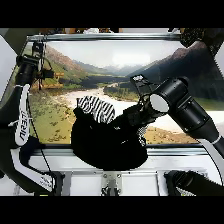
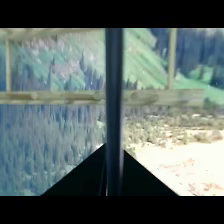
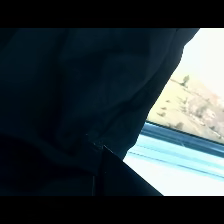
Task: Fold the clothes and pants, and hang the long-sleeved shirts on hangers.
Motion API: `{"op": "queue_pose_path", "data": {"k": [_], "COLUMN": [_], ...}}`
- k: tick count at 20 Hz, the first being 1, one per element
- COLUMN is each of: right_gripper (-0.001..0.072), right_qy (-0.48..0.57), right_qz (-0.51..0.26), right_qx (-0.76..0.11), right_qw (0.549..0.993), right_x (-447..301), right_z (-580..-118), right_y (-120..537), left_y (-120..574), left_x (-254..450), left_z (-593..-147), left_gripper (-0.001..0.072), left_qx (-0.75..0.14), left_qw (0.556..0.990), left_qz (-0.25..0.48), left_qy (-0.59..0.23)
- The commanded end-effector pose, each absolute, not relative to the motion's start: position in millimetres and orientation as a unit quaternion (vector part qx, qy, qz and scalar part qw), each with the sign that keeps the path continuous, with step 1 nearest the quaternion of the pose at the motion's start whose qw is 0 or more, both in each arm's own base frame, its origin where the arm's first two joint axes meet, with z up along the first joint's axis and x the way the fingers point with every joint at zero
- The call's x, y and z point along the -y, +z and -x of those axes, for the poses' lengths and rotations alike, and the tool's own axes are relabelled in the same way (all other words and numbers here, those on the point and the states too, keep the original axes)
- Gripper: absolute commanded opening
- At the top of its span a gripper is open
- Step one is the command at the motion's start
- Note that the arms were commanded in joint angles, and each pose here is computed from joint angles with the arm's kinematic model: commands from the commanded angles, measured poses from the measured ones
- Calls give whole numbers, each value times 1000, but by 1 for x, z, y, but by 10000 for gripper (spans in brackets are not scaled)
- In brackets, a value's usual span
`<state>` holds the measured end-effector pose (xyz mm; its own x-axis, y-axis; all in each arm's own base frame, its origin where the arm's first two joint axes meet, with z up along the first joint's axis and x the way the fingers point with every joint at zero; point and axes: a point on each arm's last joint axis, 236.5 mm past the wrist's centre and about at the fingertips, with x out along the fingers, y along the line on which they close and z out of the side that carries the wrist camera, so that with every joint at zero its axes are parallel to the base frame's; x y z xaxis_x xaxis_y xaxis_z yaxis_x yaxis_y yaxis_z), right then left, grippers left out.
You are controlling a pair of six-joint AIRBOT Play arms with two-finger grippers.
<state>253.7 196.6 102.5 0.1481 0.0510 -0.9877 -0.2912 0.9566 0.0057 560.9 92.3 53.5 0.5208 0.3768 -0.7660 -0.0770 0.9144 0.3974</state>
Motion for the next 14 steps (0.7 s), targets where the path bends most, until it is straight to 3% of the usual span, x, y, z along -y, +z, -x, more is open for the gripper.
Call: {"op": "queue_pose_path", "data": {"k": [1, 5, 10, 12, 14], "right_gripper": [15, 15, 15, 15, 15], "right_qy": [115, 129, 128, 123, 121], "right_qz": [92, 77, 56, 45, 36], "right_qx": [-635, -609, -596, -593, -590], "right_qw": [758, 779, 791, 794, 797], "right_x": [-198, -206, -208, -207, -206], "right_z": [-257, -268, -270, -269, -267], "right_y": [104, 112, 121, 125, 129], "left_y": [105, 124, 142, 153, 152], "left_x": [-54, 42, 131, 138, 129], "left_z": [-543, -490, -374, -355, -358], "left_gripper": [15, 15, 15, 15, 15], "left_qx": [-453, -482, -479, -471, -475], "left_qw": [868, 847, 709, 687, 692], "left_qz": [-183, -186, -200, -164, -162], "left_qy": [92, -124, -478, -529, -518]}}
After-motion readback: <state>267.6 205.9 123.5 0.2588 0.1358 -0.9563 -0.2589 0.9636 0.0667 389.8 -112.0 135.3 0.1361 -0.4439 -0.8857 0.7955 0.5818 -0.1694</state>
